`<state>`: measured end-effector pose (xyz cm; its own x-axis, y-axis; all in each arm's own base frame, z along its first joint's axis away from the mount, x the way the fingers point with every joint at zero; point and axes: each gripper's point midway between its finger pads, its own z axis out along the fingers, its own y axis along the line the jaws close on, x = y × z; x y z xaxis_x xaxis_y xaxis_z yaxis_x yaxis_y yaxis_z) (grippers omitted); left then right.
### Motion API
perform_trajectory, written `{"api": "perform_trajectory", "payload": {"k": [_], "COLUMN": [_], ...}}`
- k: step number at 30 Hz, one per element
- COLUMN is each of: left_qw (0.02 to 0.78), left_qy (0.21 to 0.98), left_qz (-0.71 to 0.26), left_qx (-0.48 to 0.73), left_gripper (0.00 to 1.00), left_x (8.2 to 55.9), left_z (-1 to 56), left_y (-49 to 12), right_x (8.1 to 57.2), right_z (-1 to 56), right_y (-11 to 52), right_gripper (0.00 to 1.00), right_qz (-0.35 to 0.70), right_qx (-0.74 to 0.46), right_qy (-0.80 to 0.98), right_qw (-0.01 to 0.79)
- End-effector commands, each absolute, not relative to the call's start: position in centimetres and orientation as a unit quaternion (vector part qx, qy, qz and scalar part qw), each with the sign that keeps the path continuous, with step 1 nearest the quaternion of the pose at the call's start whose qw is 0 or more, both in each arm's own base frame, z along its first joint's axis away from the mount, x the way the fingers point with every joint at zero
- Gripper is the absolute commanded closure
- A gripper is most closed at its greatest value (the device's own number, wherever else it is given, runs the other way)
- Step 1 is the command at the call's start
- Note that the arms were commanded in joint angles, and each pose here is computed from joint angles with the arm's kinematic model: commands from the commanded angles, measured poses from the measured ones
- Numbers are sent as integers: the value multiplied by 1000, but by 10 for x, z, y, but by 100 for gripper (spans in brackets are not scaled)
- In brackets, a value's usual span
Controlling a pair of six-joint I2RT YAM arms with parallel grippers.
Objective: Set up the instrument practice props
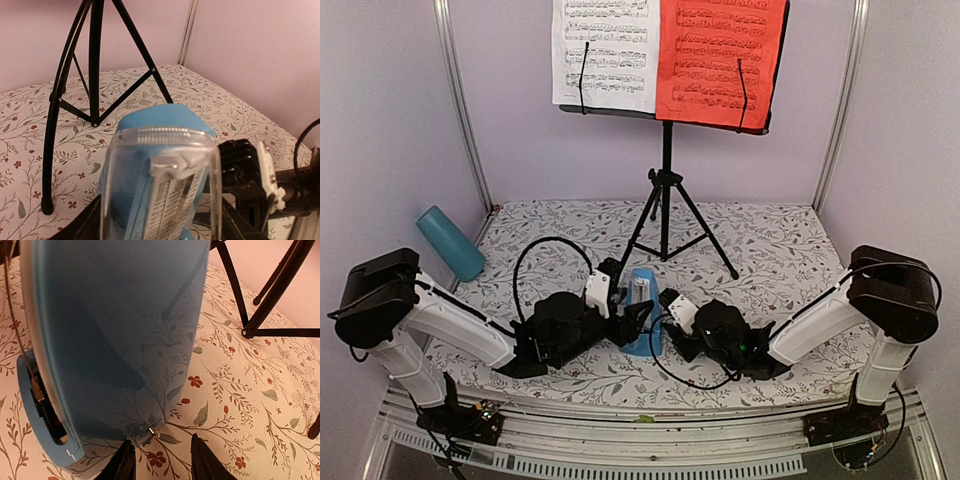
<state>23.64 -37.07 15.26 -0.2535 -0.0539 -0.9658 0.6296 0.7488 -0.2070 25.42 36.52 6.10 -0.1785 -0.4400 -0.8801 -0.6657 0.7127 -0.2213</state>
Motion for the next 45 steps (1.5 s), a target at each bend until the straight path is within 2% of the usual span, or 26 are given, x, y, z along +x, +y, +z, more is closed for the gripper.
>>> {"api": "perform_trajectory", "payload": {"k": [1,8,13,22,29,35,45], "left_qw": [575,561,543,453,367,328,293], "left_qy": [731,742,762,866,918,939,954], "left_qz": [-307,-310,-302,-198,-151,-93,-44], "left_qx": [204,197,181,73,25,37,48], "left_gripper": [100,100,100,100,100,100,87], "left_x": [229,221,220,239,267,296,328], "left_z": [165,179,184,148,103,77,36], "left_y": [-375,-360,-347,-274,-226,-210,-211], "right_x": [245,240,236,240,244,245,239], "right_z": [81,109,128,166,187,195,201], "right_y": [368,353,352,338,330,322,311], "right_gripper": [59,34,21,0,1,1,1], "right_qz": [139,180,203,236,277,284,294], "right_qx": [-355,-311,-300,-248,-220,-214,-214], "right_qy": [763,777,776,780,775,770,763], "right_qw": [522,517,517,523,524,531,534]}}
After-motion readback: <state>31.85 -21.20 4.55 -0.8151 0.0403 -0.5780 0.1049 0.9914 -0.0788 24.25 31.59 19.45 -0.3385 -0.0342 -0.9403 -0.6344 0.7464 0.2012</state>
